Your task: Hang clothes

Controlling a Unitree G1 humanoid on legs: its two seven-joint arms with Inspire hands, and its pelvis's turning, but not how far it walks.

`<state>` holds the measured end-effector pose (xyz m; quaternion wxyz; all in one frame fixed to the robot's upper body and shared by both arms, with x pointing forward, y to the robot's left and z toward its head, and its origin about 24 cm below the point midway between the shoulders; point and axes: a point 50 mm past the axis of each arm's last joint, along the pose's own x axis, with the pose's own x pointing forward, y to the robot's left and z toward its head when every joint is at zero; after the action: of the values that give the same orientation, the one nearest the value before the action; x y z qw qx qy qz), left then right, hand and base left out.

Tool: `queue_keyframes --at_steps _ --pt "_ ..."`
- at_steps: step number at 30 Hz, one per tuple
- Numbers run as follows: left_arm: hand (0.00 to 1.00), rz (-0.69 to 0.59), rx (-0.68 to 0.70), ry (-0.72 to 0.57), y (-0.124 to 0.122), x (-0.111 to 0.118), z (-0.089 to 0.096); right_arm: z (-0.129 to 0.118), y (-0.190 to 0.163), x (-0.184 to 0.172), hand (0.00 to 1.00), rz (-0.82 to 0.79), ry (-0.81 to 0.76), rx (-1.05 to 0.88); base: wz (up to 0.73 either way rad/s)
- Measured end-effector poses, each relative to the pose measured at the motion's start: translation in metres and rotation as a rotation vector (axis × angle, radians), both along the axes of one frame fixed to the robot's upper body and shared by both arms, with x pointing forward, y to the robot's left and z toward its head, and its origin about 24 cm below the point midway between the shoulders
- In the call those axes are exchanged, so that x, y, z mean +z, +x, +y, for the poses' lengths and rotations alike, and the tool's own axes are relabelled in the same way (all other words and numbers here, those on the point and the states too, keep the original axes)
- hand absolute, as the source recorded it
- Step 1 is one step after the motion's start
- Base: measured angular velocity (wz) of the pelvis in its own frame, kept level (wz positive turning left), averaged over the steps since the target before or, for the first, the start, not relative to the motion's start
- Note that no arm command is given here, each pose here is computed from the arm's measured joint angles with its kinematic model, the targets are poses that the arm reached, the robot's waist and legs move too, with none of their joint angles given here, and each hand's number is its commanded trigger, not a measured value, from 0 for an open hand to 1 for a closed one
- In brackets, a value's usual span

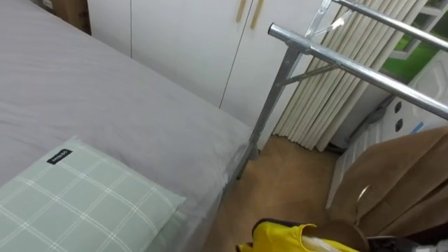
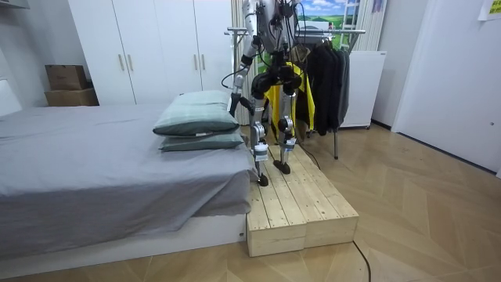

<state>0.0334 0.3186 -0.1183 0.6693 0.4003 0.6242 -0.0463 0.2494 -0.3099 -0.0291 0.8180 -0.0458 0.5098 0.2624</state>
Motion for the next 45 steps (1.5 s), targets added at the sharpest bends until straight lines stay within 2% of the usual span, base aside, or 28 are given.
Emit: queue_keyframes --at_steps 21,29,36,45 --pt "0.00 -0.006 -0.033 0.021 0.006 0.003 0.000 0.011 0.044 0.038 1.00 -0.259 -0.101 0.047 0.01" --pt "0.00 -0.011 -0.032 0.012 0.005 0.001 -0.003 -0.005 0.055 0.075 1.00 -0.395 -0.194 0.080 0.04" --pt "0.00 0.000 -0.009 -0.022 -0.001 -0.006 -0.014 -0.010 0.056 0.082 1.00 -0.420 -0.212 0.067 0.05" --pt "0.00 0.018 0.022 -0.039 -0.016 -0.008 -0.011 -0.025 0.059 0.104 1.00 -0.498 -0.281 0.036 0.06"
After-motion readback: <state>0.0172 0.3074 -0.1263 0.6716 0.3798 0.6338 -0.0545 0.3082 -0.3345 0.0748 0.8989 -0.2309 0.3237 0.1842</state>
